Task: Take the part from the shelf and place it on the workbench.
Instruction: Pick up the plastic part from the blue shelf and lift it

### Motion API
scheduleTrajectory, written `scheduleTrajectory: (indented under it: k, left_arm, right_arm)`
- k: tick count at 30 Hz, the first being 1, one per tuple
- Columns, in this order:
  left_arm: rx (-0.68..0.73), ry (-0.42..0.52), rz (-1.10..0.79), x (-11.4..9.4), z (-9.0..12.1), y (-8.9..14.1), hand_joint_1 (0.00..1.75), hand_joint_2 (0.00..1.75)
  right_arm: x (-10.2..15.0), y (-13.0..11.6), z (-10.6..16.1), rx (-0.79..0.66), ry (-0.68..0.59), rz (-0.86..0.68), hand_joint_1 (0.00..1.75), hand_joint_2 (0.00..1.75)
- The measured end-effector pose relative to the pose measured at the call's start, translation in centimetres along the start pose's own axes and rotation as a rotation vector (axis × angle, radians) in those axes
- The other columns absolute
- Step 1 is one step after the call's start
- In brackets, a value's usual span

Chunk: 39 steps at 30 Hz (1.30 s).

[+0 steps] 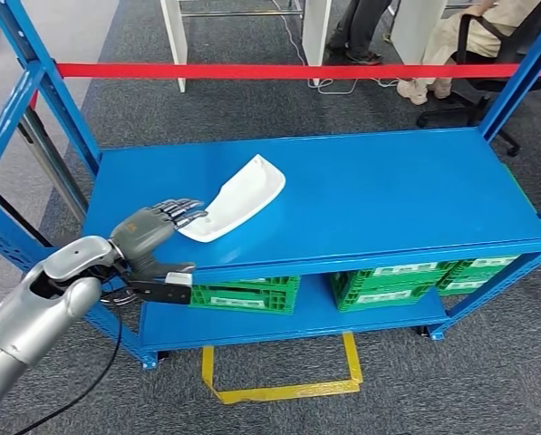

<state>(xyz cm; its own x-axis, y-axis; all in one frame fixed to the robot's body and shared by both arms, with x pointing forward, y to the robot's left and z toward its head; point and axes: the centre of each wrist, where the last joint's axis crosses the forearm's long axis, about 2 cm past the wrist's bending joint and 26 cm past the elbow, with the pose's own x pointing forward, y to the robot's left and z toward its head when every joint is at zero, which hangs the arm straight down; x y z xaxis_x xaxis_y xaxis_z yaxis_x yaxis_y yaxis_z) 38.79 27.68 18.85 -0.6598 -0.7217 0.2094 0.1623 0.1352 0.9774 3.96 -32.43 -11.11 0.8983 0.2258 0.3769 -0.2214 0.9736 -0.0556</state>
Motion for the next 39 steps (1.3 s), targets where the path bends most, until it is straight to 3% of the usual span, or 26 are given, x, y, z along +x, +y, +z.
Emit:
scheduleTrajectory:
  k: [9, 23, 27, 39]
  left_arm:
    - [-0.036, 0.065, -0.013, -1.5, -1.8, 0.6, 0.00, 0.00]
    - [-0.031, 0.074, -0.002, -1.2, -3.7, 0.1, 0.00, 0.00]
    - [-0.015, 0.070, 0.003, -0.5, -4.1, -0.9, 0.00, 1.75]
    - [0.004, 0.069, -0.049, 0.5, -5.0, -2.7, 0.00, 1.75]
  right_arm:
    - [0.1, 0.0, 0.0, 0.009, 0.008, 0.006, 0.00, 1.75]
    - [0.1, 0.0, 0.0, 0.016, 0.010, 0.014, 0.00, 1.75]
    - [0.0, 0.0, 0.0, 0.016, 0.017, 0.016, 0.00, 1.75]
    - [0.2, -0.1, -0.1, 0.018, 0.010, 0.027, 0.00, 1.75]
